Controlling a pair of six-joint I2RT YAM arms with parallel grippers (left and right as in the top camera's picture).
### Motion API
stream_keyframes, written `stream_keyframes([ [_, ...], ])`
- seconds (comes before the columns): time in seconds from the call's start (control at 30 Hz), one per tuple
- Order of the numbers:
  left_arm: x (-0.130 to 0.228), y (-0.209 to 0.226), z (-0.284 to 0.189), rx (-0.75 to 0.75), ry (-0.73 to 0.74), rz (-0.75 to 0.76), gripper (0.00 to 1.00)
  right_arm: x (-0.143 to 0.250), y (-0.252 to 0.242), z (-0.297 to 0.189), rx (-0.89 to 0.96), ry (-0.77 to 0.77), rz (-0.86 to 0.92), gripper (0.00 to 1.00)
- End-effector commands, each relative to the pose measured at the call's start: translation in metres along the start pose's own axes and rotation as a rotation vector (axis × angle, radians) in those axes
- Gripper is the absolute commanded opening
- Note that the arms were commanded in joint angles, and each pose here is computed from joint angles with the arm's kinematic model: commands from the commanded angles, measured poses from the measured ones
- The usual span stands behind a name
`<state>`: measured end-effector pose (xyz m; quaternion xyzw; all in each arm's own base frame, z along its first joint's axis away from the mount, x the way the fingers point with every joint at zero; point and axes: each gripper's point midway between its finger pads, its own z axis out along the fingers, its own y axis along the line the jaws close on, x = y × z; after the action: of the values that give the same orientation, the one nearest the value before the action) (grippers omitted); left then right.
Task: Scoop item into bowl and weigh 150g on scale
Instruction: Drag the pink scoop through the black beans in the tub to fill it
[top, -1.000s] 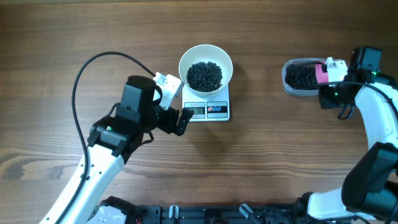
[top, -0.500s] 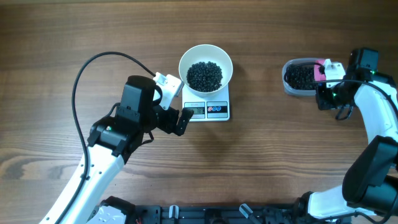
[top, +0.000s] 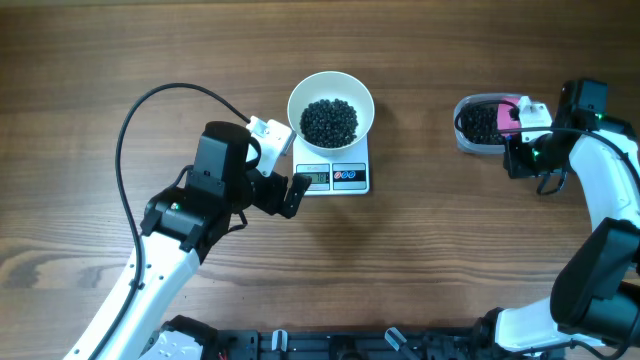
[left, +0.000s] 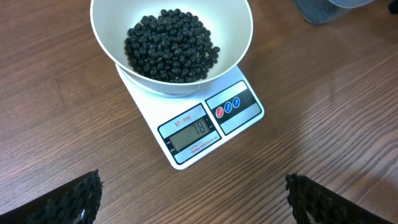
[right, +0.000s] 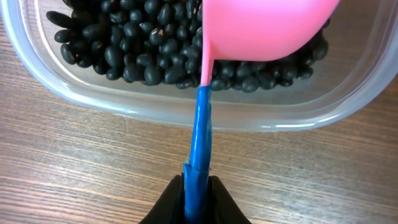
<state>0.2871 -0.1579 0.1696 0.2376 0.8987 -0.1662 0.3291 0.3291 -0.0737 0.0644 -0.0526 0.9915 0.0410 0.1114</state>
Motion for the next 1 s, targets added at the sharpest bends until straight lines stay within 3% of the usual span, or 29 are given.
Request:
stream_keyframes([
  [0.0,0.003,-0.002,0.003,0.011,0.013,0.011,1.0,-0.004,0.006,-0.01,-0.016,-0.02,0.038,0.04],
  [0.4,0.003,-0.002,0.003,0.012,0.013,0.011,1.0,-0.016,0.01,-0.05,0.013,-0.143,0.082,0.04],
  [0.8,0.003,-0.002,0.003,0.012,0.013,0.011,1.0,-0.016,0.011,-0.051,0.014,-0.145,0.082,0.05],
  [0.97,0.003,-0.002,0.003,0.012,0.013,0.011,1.0,-0.016,0.011,-0.051,0.014,-0.146,0.082,0.1],
])
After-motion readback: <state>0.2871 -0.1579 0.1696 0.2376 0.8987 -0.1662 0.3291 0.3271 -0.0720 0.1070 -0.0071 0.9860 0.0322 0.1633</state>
